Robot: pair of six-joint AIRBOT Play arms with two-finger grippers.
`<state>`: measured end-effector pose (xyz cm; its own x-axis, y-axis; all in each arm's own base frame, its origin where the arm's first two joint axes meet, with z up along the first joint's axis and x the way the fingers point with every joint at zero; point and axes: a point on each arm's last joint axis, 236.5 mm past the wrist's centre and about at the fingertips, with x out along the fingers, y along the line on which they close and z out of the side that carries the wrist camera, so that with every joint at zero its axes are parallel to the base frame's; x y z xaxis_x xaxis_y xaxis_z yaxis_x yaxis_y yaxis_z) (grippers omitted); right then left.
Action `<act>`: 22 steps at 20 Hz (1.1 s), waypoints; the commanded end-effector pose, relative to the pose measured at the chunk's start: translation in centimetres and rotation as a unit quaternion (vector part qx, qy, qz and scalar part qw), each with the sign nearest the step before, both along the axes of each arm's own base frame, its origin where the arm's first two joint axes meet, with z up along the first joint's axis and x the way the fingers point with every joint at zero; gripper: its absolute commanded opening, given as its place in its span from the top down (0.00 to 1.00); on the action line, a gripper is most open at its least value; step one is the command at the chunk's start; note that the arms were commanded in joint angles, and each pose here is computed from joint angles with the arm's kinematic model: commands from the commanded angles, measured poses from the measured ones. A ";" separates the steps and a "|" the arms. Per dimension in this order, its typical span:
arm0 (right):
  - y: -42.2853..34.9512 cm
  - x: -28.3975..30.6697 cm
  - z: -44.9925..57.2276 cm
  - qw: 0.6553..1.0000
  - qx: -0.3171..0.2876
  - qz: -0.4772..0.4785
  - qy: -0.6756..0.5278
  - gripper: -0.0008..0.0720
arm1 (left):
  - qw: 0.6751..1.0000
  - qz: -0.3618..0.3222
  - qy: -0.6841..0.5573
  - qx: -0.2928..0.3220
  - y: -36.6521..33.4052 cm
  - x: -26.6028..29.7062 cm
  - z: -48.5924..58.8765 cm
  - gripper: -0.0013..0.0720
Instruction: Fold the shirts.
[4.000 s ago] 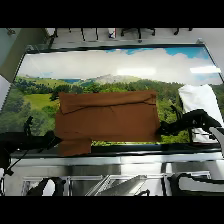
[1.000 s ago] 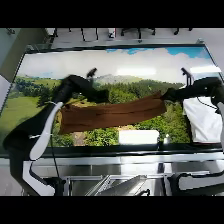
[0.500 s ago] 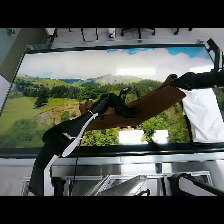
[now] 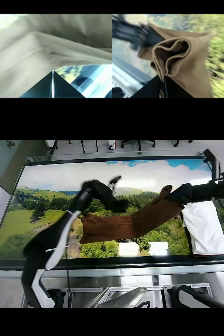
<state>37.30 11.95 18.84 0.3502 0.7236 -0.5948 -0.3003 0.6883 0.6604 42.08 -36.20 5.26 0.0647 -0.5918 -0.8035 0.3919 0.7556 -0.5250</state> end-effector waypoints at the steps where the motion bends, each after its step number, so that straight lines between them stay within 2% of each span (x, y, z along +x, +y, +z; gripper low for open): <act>1: 7.5 0.9 1.0 0.999 0.028 0.016 -0.025 0.96 | 0.991 0.089 -0.054 0.082 13.8 1.3 7.3 0.96; 3: 14.8 2.4 0.3 0.997 0.051 0.025 -0.052 0.96 | 0.978 0.155 -0.084 0.113 21.0 0.6 10.9 0.96; 6: 26.6 5.1 -5.7 0.994 0.070 -0.004 -0.081 0.95 | 0.961 0.227 -0.119 0.102 27.0 -1.7 14.7 0.96; 7: 30.4 5.0 -9.2 0.994 0.066 -0.013 -0.084 0.73 | 0.956 0.245 -0.128 0.100 28.3 -2.6 15.4 0.96; 8: 33.4 4.2 -12.6 0.995 0.062 -0.017 -0.072 0.34 | 0.952 0.255 -0.134 0.099 29.1 -3.4 15.7 0.96; 9: 35.8 2.8 -15.5 0.997 0.055 -0.007 -0.050 0.07 | 0.950 0.262 -0.136 0.099 29.6 -4.3 15.7 0.96; 11: 36.9 1.2 -18.8 0.999 0.029 0.025 -0.023 0.06 | 0.948 0.265 -0.146 0.097 29.8 -5.8 15.3 0.96; 13: 33.6 2.8 -18.5 0.999 0.004 0.034 -0.018 0.06 | 0.946 0.268 -0.159 0.093 29.9 -7.1 14.9 0.96; 19: 13.5 8.4 -14.9 0.997 -0.070 -0.014 0.043 0.06 | 0.942 0.270 -0.178 0.087 29.9 -11.8 14.0 0.96; 22: 4.9 8.2 -17.7 0.987 -0.089 -0.056 0.125 0.06 | 0.940 0.271 -0.190 0.081 29.9 -14.1 14.0 0.96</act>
<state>46.92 24.85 3.17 0.3401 0.6190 -0.7079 -0.1906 0.7826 0.5927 29.98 -6.34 19.44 0.6018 -0.2579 -0.7558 0.0538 0.9574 -0.2838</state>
